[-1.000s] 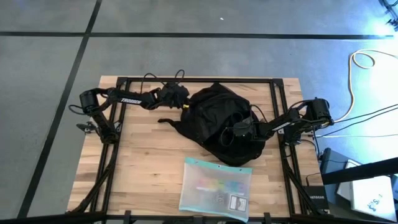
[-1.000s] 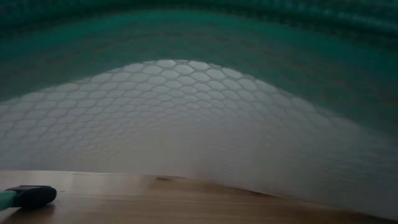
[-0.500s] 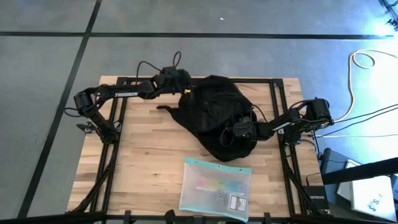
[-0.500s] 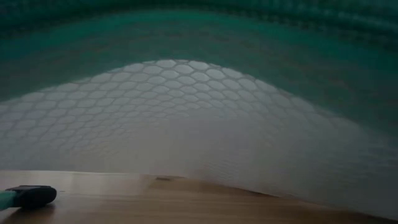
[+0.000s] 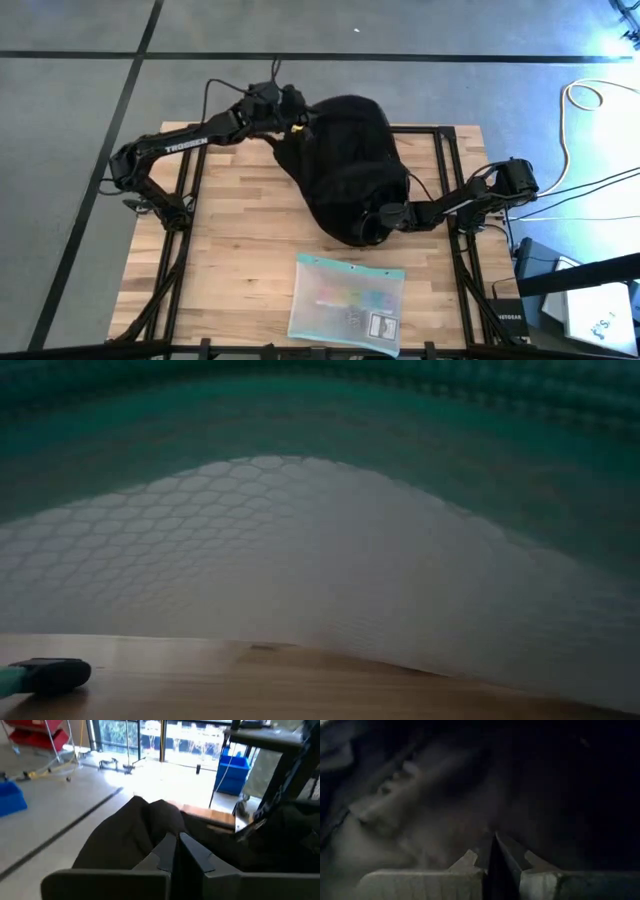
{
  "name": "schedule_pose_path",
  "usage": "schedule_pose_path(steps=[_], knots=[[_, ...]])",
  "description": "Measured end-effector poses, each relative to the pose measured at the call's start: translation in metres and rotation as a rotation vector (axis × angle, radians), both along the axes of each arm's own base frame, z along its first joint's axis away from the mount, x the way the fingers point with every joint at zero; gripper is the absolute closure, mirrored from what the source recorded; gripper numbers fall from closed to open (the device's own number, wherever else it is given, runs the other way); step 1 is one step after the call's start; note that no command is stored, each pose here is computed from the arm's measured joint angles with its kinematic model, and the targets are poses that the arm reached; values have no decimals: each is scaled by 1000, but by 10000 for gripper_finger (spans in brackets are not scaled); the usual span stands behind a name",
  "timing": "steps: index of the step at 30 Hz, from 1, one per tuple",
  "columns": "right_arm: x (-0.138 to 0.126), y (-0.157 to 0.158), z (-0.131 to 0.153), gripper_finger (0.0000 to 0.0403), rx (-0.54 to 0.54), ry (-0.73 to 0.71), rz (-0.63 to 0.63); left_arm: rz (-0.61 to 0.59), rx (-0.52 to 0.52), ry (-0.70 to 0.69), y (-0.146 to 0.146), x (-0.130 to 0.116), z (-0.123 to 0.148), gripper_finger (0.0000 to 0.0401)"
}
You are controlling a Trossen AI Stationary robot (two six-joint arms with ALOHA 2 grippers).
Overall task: Unpack backpack
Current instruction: Remove the black cellphone from the black backpack
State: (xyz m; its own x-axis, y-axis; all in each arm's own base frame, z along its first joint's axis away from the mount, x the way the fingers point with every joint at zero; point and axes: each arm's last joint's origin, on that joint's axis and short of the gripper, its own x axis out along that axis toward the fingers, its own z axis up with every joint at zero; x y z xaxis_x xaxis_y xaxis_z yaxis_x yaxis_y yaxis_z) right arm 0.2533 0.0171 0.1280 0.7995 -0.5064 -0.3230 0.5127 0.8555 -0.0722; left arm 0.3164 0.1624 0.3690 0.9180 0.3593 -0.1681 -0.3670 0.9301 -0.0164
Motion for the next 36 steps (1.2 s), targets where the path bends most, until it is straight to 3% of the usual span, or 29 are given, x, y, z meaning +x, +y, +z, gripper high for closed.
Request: schedule_pose_path(steps=[12,26,31,36], knots=[[0,0,0,403,5,-8,3,-35,41,-28,-12,1,32,401],[0,1,0,388,49,-28,4,2,32,89,-17,3,19,401],[1,3,0,306,84,-28,57,1,27,106,-17,3,18,401],[1,12,0,141,53,-2,137,2,21,110,-17,3,17,401]])
